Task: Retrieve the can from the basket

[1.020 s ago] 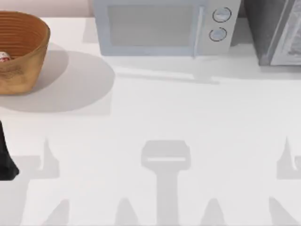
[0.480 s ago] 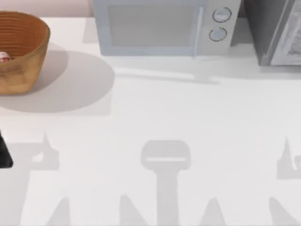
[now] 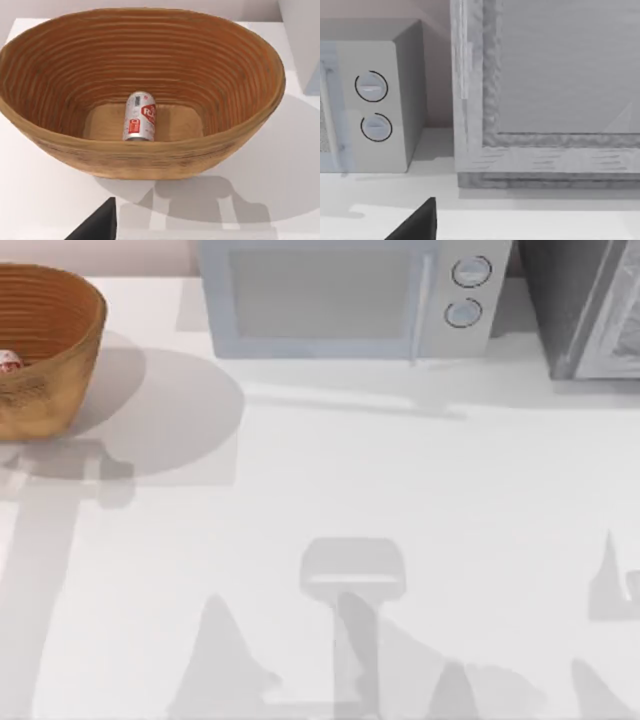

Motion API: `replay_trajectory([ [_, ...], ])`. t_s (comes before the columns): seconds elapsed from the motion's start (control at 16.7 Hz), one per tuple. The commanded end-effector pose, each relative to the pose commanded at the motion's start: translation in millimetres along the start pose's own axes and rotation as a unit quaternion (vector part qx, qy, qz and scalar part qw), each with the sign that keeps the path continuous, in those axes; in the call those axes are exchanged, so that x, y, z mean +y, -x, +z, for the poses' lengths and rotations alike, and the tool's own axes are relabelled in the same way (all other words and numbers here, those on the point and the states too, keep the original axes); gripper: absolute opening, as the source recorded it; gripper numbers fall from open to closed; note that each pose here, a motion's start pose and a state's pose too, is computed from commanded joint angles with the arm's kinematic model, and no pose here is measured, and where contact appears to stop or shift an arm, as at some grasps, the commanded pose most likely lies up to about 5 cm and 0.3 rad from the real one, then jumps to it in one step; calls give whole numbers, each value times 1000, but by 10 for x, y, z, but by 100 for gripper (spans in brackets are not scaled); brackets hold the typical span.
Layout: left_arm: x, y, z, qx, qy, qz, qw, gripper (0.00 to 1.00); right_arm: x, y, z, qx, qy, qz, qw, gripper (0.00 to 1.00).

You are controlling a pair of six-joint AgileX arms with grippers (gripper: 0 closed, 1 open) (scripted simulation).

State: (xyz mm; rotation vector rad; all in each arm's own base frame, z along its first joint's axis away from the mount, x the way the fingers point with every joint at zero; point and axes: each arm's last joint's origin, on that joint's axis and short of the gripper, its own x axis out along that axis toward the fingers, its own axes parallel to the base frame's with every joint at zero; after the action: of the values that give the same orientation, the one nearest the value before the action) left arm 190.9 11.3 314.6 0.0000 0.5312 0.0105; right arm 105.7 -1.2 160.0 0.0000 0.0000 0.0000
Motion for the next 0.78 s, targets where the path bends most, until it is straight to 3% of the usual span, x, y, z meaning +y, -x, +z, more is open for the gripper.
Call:
replay_trajectory([
  [0.24,106,-493,722,96,-1,-8,995,100,0,0,0,0,0,0,1000,100],
  [0.42,212,-1055,1081,169,0,-16,985,100,0,0,0,0,0,0,1000,100],
  [0.6,333,-1683,1226,239,1,-26,971,100,0,0,0,0,0,0,1000,100],
  [0.78,460,-2277,1166,306,5,-35,951,100,0,0,0,0,0,0,1000,100],
])
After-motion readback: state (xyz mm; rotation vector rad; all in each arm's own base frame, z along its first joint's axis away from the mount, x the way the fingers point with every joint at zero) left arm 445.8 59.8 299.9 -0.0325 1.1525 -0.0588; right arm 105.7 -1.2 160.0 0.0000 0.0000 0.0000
